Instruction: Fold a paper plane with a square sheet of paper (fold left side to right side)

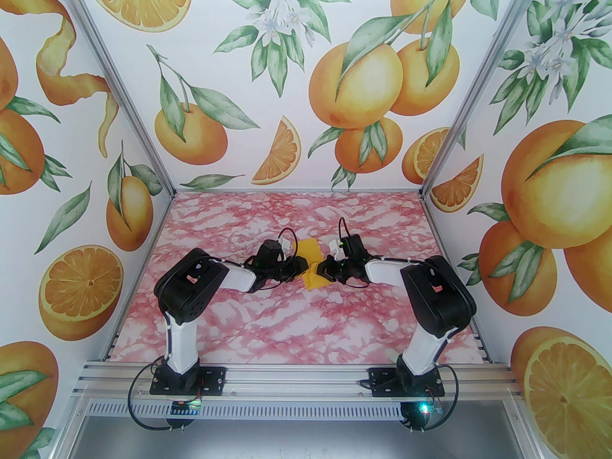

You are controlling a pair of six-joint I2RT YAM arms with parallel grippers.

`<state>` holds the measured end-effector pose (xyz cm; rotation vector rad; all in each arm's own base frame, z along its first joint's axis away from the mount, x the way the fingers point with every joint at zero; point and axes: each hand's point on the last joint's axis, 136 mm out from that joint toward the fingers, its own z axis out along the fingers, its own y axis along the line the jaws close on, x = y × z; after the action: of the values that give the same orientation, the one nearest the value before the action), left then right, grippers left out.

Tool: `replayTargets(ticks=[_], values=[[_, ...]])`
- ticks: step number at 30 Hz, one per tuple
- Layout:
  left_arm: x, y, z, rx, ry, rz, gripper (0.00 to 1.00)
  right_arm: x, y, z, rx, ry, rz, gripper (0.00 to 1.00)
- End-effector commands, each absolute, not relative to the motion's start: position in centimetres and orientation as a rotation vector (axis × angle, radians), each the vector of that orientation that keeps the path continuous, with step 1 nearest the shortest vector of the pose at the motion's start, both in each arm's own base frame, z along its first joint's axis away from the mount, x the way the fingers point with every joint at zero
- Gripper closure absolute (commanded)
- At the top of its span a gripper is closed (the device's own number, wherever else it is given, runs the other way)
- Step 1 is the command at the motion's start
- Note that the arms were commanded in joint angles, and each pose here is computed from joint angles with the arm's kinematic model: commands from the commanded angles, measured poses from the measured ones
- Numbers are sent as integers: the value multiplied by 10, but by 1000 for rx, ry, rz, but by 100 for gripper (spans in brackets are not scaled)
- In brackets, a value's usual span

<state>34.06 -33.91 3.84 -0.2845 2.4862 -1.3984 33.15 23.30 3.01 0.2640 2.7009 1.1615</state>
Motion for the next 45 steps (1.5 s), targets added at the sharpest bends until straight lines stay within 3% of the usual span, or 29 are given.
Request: replayTargets(ticks=[1,3,14,20,27,45], values=[[344,-346,67,-224,2405,-1462,61,338,239,33,243,2683,1179,96],[343,-346,70,-222,2397,-1460,55,338,239,34,242,2681,1182,96],[338,-341,79,-178,2384,-1431,53,338,239,35,249,2679,1183,96],[334,-349,67,-161,2421,-1445,58,338,239,35,253,2679,1185,96],[336,-350,61,-144,2441,-1412,71,337,239,36,251,2676,1189,96],[349,-342,61,-128,2453,-1318,68,335,238,38,251,2674,1186,96]])
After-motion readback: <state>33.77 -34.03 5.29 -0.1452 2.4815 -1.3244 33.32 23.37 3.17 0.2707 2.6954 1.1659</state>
